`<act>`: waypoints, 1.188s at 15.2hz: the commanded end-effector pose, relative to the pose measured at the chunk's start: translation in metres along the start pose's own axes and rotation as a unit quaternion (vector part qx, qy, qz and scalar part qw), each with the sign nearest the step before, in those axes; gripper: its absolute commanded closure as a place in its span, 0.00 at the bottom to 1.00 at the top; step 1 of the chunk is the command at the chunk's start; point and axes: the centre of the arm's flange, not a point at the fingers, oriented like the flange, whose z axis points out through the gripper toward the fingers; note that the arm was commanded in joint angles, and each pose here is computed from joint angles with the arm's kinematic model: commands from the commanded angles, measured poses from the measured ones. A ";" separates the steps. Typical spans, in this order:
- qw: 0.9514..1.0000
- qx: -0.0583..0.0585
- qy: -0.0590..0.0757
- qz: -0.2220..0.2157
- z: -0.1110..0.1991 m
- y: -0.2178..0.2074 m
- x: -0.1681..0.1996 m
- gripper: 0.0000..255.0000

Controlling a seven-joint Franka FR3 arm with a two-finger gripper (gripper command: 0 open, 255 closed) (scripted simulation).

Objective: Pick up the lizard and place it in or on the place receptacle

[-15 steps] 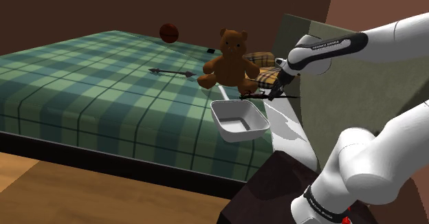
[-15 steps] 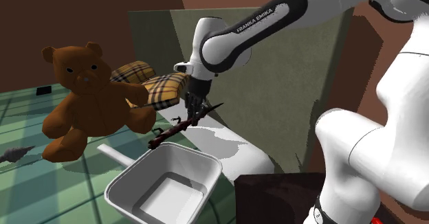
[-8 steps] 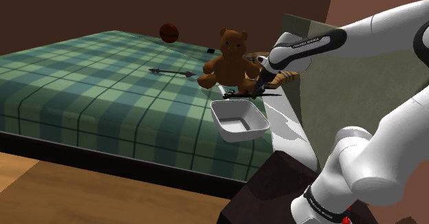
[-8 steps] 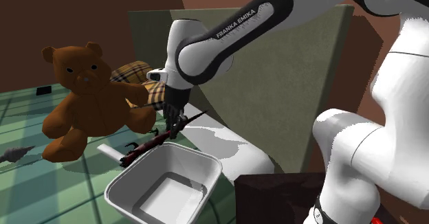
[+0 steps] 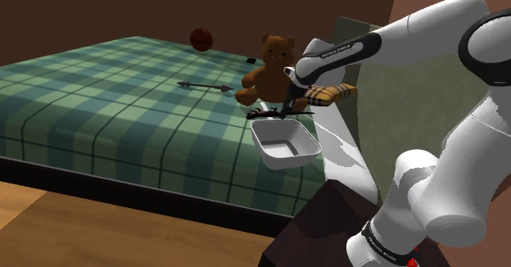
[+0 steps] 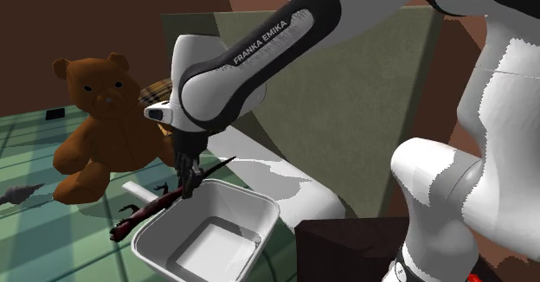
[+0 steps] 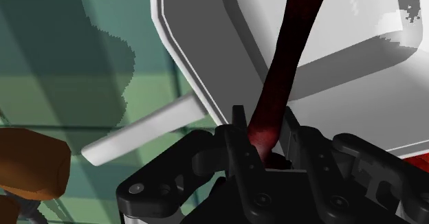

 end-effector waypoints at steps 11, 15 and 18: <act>1.000 0.000 0.000 0.001 0.047 -0.005 -0.006 1.00; 1.000 0.000 0.000 0.001 0.047 -0.005 -0.006 1.00; 1.000 0.000 0.000 0.001 0.047 -0.005 -0.006 0.00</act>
